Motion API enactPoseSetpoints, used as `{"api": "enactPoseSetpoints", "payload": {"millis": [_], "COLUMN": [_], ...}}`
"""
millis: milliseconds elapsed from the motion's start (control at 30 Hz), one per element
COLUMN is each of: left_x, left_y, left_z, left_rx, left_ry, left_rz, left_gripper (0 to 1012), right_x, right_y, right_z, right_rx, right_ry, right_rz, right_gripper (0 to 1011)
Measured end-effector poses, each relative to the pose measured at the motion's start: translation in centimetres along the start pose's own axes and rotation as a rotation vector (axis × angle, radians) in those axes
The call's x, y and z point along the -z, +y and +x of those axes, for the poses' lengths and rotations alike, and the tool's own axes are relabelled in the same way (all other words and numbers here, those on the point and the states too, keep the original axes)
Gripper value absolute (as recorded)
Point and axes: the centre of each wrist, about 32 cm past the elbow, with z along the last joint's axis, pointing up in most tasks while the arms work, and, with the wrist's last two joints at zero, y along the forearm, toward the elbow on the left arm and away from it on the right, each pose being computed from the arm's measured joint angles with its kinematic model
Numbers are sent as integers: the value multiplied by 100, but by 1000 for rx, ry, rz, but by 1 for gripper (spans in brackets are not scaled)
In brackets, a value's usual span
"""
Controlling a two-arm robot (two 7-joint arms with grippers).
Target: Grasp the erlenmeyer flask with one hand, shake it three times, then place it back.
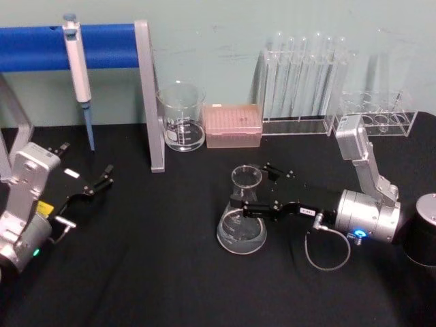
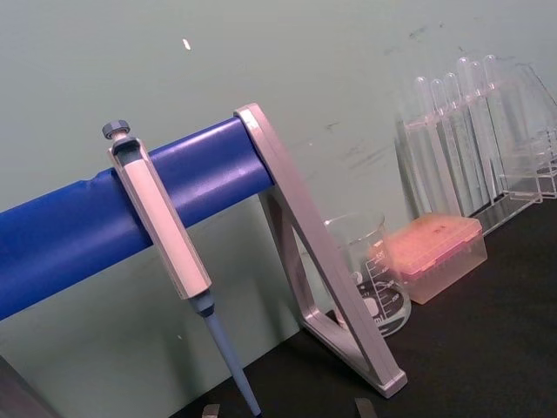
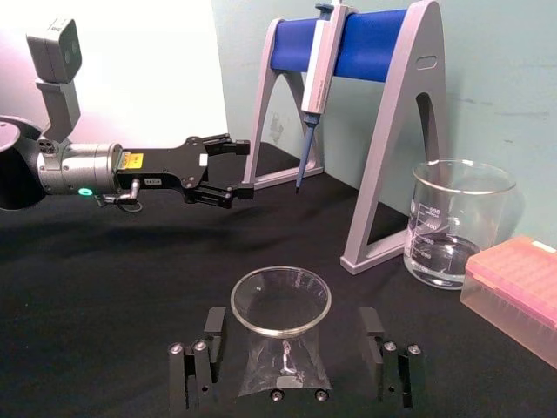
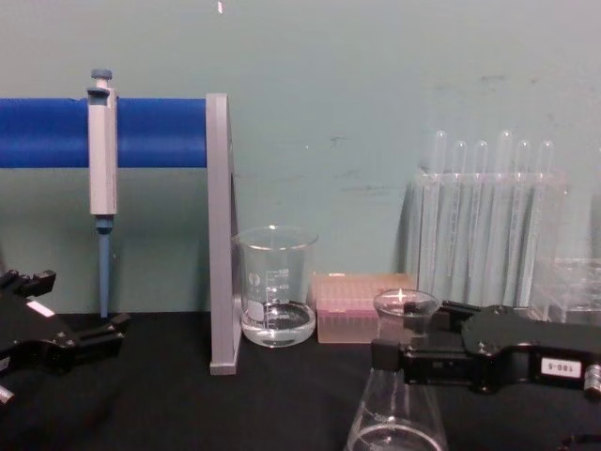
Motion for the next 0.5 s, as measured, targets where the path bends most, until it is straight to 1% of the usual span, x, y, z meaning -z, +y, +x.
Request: {"api": "enactPoseSetpoints", "payload": {"millis": [67, 167, 233, 467, 500], "left_x": [0, 0, 0, 0, 0], "left_y": [0, 0, 0, 0, 0], "left_z": [0, 0, 0, 0, 0], "left_rx": [0, 0, 0, 0, 0], "left_ry": [0, 0, 0, 0, 0], "left_rz": [0, 0, 0, 0, 0], "left_gripper": [1001, 1001, 1001, 1001, 1001], "right_x": [0, 0, 0, 0, 0], "right_y": [0, 0, 0, 0, 0], "right_z": [0, 0, 0, 0, 0], "right_rx": [0, 0, 0, -1, -1], "right_ry": [0, 0, 0, 0, 0], "right_rz": [0, 0, 0, 0, 0], "right_gripper": [930, 857, 787, 593, 531]}}
